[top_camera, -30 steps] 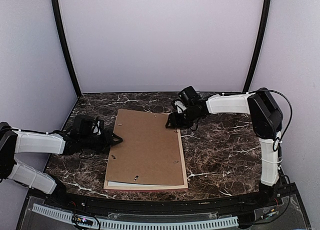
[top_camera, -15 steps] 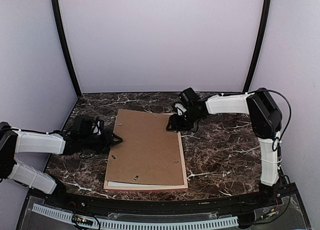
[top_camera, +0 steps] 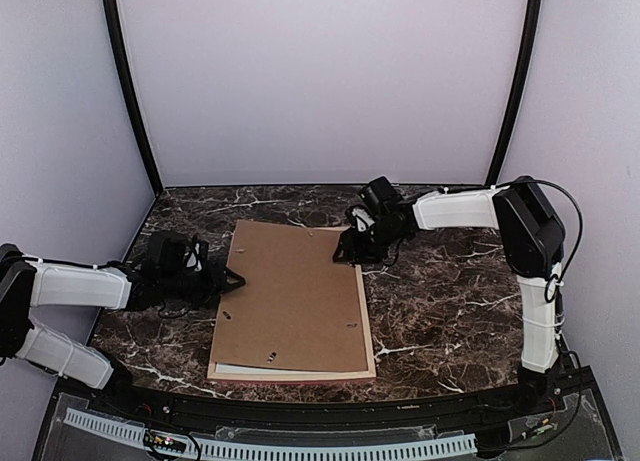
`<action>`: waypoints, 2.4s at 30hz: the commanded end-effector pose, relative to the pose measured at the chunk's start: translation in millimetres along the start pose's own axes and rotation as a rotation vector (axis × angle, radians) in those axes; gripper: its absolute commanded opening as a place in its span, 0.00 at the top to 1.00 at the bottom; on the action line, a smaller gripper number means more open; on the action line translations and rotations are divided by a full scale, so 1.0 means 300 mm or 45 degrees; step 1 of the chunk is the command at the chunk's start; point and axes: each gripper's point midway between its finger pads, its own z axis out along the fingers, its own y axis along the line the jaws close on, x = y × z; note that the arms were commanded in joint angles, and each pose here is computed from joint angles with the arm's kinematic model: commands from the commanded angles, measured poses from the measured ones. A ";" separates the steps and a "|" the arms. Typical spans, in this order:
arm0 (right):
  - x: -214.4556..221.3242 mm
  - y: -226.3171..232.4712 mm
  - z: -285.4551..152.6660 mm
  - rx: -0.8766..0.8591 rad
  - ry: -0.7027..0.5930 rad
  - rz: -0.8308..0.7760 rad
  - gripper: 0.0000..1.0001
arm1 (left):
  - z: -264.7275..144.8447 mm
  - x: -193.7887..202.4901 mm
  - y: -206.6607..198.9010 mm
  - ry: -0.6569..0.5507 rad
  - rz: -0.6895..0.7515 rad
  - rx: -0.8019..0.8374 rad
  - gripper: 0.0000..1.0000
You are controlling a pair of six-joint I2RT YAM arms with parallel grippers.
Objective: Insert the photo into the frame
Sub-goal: Place the backboard on the frame body.
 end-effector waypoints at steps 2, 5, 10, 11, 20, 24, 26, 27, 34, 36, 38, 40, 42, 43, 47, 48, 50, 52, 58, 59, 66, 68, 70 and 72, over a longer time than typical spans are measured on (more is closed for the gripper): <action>0.109 0.019 0.036 -0.076 0.145 0.107 0.45 | -0.002 -0.025 -0.048 -0.031 0.044 0.051 0.53; 0.110 0.025 0.033 -0.089 0.143 0.133 0.45 | 0.000 -0.024 -0.046 -0.031 0.045 0.048 0.54; 0.108 0.031 0.023 -0.097 0.133 0.181 0.46 | 0.002 -0.025 -0.042 -0.031 0.045 0.043 0.53; 0.109 0.031 0.024 -0.098 0.133 0.190 0.45 | 0.002 -0.024 -0.042 -0.031 0.046 0.042 0.53; 0.108 0.020 0.000 -0.080 0.078 0.288 0.45 | 0.008 -0.024 -0.029 -0.032 0.041 0.024 0.54; 0.111 0.031 -0.002 -0.117 0.060 0.311 0.45 | 0.010 -0.026 -0.031 -0.033 0.044 0.026 0.54; 0.099 0.031 -0.012 -0.113 0.039 0.300 0.44 | 0.012 -0.023 -0.025 -0.030 0.043 0.021 0.53; 0.089 0.036 -0.021 -0.117 0.021 0.290 0.44 | 0.014 -0.022 -0.023 -0.027 0.045 0.019 0.53; -0.009 0.089 -0.113 -0.120 -0.118 0.174 0.44 | 0.022 -0.010 -0.001 -0.013 0.048 -0.002 0.53; -0.028 0.091 -0.135 -0.100 -0.143 0.150 0.44 | 0.025 -0.008 0.003 -0.005 0.053 -0.013 0.52; -0.039 0.084 -0.148 -0.068 -0.159 0.132 0.44 | 0.029 -0.006 0.010 0.004 0.061 -0.030 0.50; -0.037 0.066 -0.154 -0.028 -0.162 0.124 0.44 | 0.034 -0.006 0.012 0.014 0.072 -0.041 0.48; -0.036 0.054 -0.157 -0.003 -0.168 0.119 0.44 | 0.039 -0.005 0.013 0.029 0.082 -0.048 0.46; -0.035 0.047 -0.159 0.009 -0.169 0.118 0.44 | 0.042 -0.005 0.012 0.035 0.088 -0.051 0.46; -0.029 0.024 -0.154 0.057 -0.169 0.106 0.44 | 0.056 0.005 0.019 0.068 0.091 -0.059 0.44; -0.030 0.024 -0.153 0.058 -0.170 0.101 0.44 | 0.061 0.010 0.023 0.082 0.091 -0.061 0.43; -0.029 0.033 -0.147 0.038 -0.168 0.088 0.45 | 0.067 0.017 0.029 0.097 0.092 -0.069 0.42; -0.029 0.061 -0.142 -0.008 -0.165 0.059 0.45 | 0.071 0.019 0.033 0.105 0.094 -0.075 0.40; -0.006 0.198 -0.108 -0.187 -0.125 -0.039 0.45 | 0.078 0.026 0.047 0.124 0.103 -0.102 0.37; 0.000 0.217 -0.099 -0.210 -0.113 -0.050 0.45 | 0.080 0.027 0.050 0.127 0.107 -0.107 0.37; 0.061 0.326 -0.012 -0.371 -0.029 -0.078 0.46 | 0.087 0.036 0.059 0.146 0.118 -0.130 0.35; 0.076 0.325 0.014 -0.380 -0.007 -0.072 0.46 | 0.086 0.038 0.060 0.146 0.120 -0.133 0.35; 0.093 0.315 0.038 -0.383 0.014 -0.062 0.46 | 0.085 0.039 0.059 0.146 0.123 -0.134 0.34; 0.110 0.295 0.059 -0.369 0.030 -0.053 0.47 | 0.083 0.037 0.056 0.143 0.126 -0.133 0.34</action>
